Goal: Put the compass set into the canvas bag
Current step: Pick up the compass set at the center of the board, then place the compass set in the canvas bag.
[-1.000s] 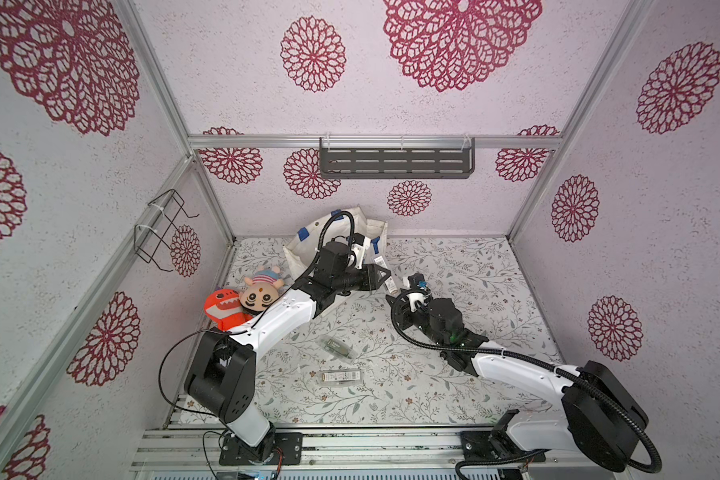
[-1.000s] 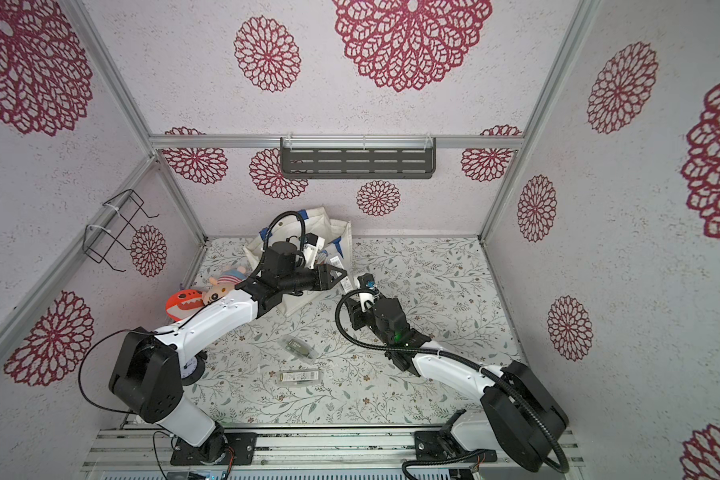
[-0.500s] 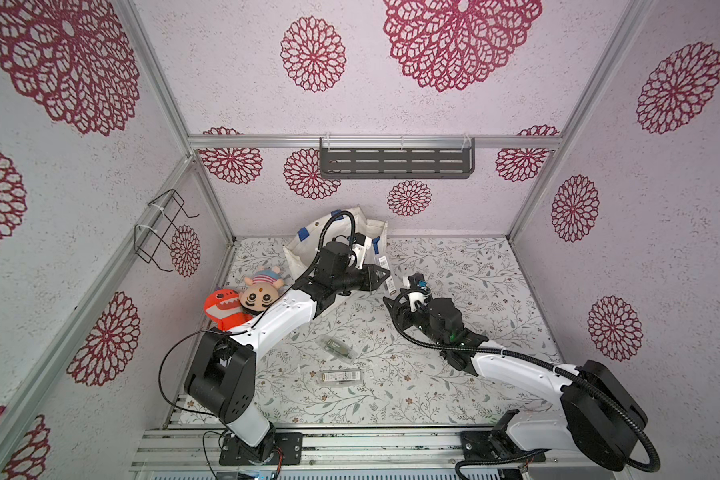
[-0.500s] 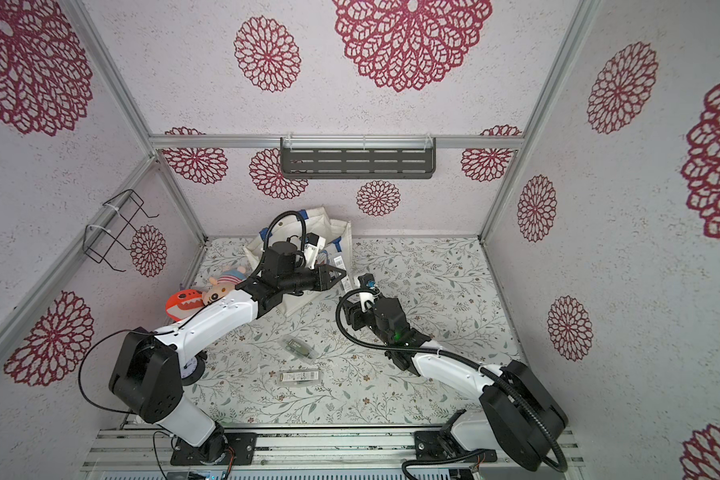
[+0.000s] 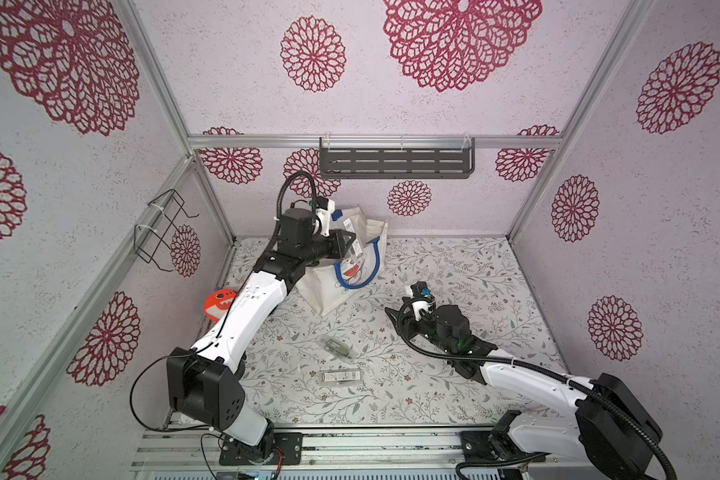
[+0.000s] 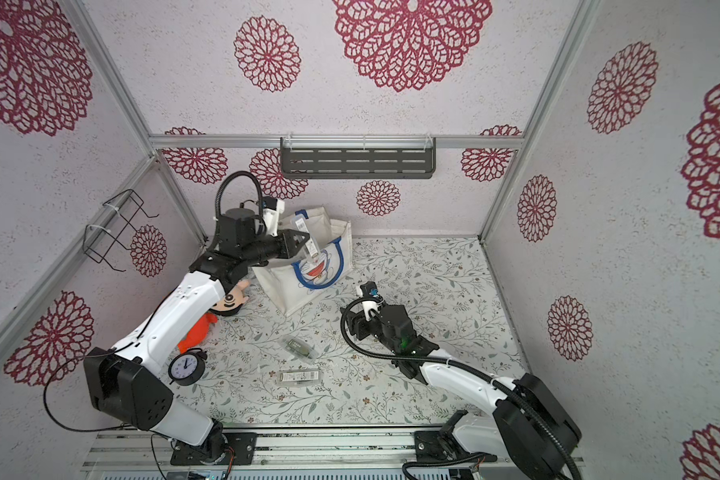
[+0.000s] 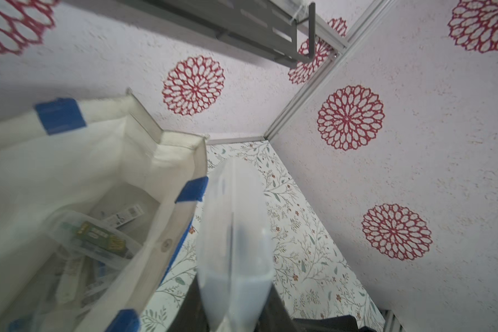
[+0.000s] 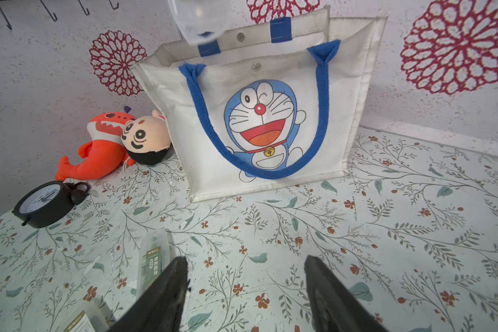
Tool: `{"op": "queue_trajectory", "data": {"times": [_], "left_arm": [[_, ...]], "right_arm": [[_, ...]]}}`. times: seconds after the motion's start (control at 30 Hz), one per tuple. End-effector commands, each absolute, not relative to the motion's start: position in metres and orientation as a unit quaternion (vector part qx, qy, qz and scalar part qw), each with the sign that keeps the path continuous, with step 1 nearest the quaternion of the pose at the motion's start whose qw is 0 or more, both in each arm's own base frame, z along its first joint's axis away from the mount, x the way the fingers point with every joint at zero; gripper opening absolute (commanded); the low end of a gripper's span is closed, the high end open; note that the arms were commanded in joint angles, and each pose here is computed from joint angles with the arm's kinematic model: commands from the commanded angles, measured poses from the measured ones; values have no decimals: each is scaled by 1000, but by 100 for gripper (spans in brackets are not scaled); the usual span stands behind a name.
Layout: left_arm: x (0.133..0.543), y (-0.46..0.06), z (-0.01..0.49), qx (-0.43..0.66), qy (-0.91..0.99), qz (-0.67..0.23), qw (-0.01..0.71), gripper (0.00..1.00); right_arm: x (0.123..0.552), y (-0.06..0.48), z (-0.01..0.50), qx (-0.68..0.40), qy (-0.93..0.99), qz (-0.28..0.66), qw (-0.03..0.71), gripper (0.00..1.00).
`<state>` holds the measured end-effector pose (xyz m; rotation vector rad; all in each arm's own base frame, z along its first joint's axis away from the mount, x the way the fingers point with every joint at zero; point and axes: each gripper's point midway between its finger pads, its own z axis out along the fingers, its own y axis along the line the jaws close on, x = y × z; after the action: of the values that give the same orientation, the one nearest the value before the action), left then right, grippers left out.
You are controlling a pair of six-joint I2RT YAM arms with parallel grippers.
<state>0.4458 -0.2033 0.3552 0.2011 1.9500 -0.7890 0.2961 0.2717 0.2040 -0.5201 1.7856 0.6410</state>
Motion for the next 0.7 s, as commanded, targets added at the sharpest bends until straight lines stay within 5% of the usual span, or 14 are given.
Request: {"op": "queue_trajectory", "data": {"times": [0.0, 0.43, 0.67], "left_arm": [[463, -171, 356, 74, 813, -270, 511, 24], [558, -159, 266, 96, 864, -194, 454, 25], [563, -171, 201, 101, 894, -182, 397, 27]], "right_arm": [[293, 275, 217, -235, 740, 282, 564, 67], [290, 276, 191, -251, 763, 268, 532, 65], [293, 280, 178, -259, 771, 260, 521, 65]]}}
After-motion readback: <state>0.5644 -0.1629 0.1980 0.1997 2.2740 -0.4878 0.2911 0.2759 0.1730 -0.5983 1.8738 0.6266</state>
